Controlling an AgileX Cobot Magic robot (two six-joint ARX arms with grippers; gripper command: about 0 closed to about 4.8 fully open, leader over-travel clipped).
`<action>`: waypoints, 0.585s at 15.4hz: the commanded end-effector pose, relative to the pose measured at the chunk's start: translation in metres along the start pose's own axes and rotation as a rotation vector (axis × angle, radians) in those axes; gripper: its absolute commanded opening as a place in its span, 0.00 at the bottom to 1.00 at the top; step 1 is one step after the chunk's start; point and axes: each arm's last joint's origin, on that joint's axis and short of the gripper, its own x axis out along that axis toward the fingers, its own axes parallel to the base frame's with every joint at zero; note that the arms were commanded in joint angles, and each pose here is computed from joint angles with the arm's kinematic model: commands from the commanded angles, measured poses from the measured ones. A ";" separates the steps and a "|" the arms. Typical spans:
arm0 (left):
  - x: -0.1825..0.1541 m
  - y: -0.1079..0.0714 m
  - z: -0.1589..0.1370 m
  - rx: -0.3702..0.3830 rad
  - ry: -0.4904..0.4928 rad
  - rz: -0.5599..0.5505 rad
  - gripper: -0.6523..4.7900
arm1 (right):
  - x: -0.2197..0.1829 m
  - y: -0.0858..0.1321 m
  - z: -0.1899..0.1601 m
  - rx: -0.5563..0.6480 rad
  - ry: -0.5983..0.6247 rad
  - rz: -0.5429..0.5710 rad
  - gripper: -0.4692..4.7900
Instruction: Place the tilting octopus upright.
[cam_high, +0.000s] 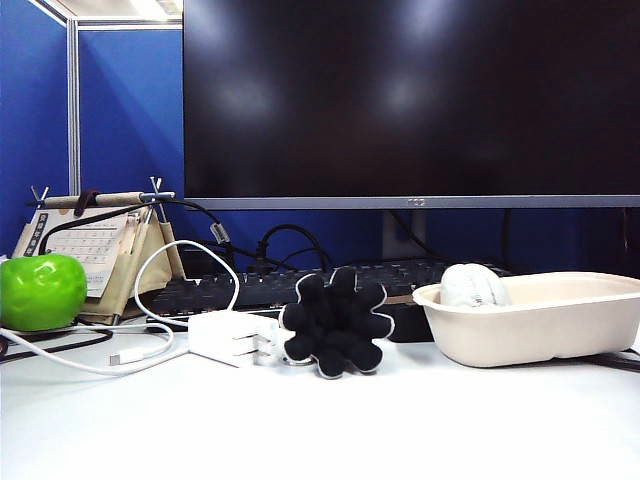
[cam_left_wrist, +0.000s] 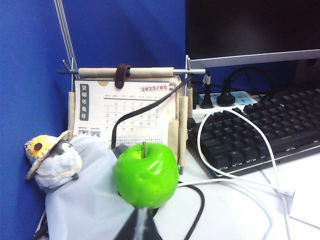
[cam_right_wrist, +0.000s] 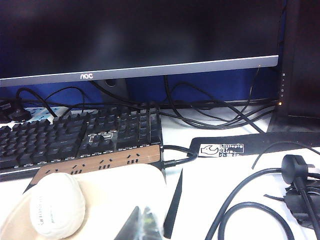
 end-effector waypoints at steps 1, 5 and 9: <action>0.000 0.000 0.003 0.003 -0.020 -0.002 0.11 | 0.000 0.001 0.003 -0.004 -0.022 0.006 0.08; 0.000 0.000 0.003 -0.049 -0.021 -0.002 0.11 | 0.000 0.002 0.003 0.030 -0.017 0.042 0.08; -0.002 0.001 0.013 -0.141 -0.080 -0.006 0.11 | -0.002 0.006 0.016 0.062 -0.109 0.155 0.08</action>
